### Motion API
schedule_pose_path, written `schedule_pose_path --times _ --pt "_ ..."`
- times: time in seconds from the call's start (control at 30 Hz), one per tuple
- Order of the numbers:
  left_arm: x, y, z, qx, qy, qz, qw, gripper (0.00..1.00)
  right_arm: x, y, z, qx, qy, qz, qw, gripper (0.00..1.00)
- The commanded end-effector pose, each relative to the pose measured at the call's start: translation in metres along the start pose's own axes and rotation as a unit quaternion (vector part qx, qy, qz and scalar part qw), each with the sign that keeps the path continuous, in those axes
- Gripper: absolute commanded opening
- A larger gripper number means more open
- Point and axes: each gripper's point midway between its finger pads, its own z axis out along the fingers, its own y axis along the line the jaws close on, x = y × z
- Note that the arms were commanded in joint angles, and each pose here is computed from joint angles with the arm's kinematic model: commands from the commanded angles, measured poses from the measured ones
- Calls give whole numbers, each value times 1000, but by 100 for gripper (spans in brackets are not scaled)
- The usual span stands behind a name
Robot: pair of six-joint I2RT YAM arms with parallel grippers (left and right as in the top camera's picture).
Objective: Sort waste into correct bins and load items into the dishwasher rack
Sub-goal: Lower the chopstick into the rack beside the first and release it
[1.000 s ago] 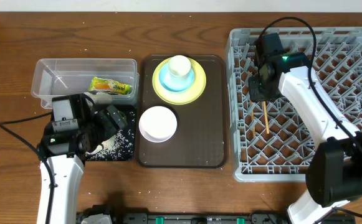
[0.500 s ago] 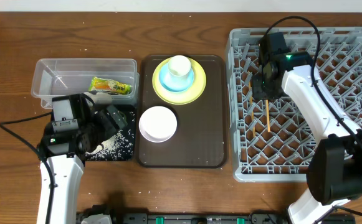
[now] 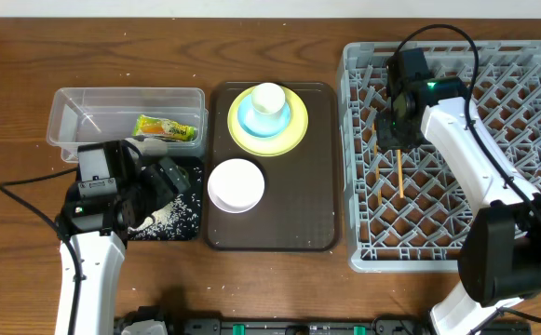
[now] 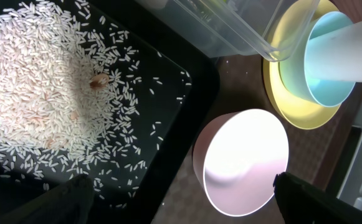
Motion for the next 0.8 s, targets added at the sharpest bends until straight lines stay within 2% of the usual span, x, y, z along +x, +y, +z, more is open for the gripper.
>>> schedule_pose_path --times 0.0,0.77 --pt "-4 -3 -3 5 -4 -2 1000 95 -2 -1 -1 1 -2 3 1000 5" --pt "-4 -3 -3 5 -4 -2 1000 95 6 3 17 -6 1 0 1000 6"
